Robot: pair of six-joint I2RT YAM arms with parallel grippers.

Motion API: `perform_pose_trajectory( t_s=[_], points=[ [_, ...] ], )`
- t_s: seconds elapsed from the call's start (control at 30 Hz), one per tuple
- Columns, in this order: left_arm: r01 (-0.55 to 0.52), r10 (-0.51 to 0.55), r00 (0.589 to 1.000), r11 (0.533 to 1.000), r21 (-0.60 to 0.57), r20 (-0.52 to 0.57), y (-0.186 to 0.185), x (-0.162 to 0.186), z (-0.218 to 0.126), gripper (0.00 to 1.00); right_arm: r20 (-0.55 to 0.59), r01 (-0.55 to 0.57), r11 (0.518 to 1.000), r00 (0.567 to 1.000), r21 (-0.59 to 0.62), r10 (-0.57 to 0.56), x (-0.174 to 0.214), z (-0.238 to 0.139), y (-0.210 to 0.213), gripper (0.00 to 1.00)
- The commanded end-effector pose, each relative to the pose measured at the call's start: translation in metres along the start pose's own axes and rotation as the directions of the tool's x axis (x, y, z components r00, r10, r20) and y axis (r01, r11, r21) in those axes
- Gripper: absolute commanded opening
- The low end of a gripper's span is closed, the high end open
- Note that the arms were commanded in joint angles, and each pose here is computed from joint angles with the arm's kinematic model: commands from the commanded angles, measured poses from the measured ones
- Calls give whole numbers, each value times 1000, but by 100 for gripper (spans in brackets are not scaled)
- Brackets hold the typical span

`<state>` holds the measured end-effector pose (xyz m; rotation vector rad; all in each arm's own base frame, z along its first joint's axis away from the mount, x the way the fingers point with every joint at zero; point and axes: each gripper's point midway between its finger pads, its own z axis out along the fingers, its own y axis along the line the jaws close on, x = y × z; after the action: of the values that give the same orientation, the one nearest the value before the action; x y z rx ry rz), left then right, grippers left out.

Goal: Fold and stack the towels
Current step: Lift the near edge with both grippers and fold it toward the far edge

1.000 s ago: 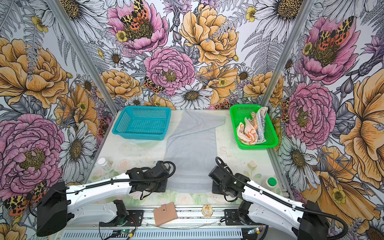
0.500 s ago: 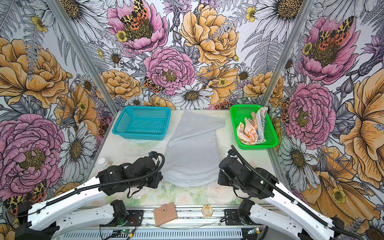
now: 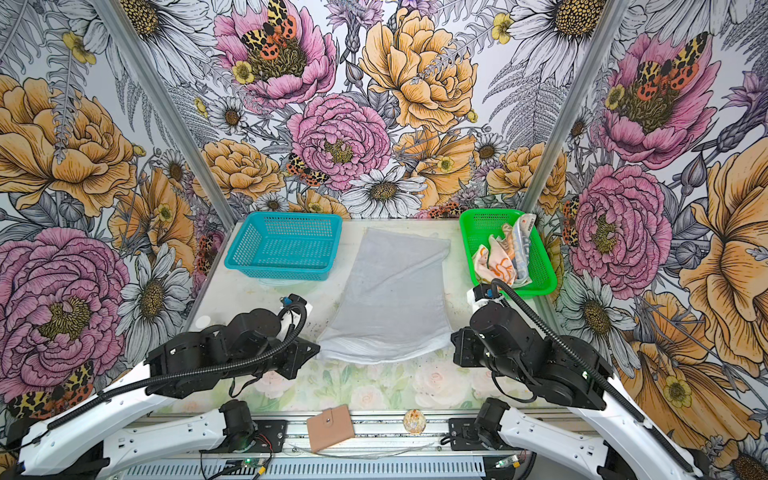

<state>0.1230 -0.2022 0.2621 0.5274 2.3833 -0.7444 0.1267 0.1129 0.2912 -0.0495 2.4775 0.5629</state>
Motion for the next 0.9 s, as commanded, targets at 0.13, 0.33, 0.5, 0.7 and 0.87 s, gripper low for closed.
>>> perform_pose_trajectory(
  t_s=[0.13, 0.33, 0.5, 0.7, 0.87],
  points=[
    [-84, 82, 996, 993, 85, 37, -21, -13, -24, 0, 35, 39, 994, 999, -103, -35, -15, -18, 24, 0],
    [-97, 95, 995, 986, 135, 27, -33, -5, -31, 0, -15, -12, 995, 1000, -101, 11, 4, -11, 14, 0],
    [-120, 120, 993, 988, 96, 9, -30, 1, -22, 0, -20, -4, 998, 1000, -56, 3, 9, -2, 5, 0],
    [-117, 113, 993, 986, -118, -35, 4, -6, 19, 0, -40, 82, 992, 996, 98, -78, 2, 50, 3, 0],
    [-30, 20, 998, 978, -208, -52, 38, -23, 52, 0, 6, 125, 969, 992, 214, -130, -26, 75, -2, 0]
  ],
)
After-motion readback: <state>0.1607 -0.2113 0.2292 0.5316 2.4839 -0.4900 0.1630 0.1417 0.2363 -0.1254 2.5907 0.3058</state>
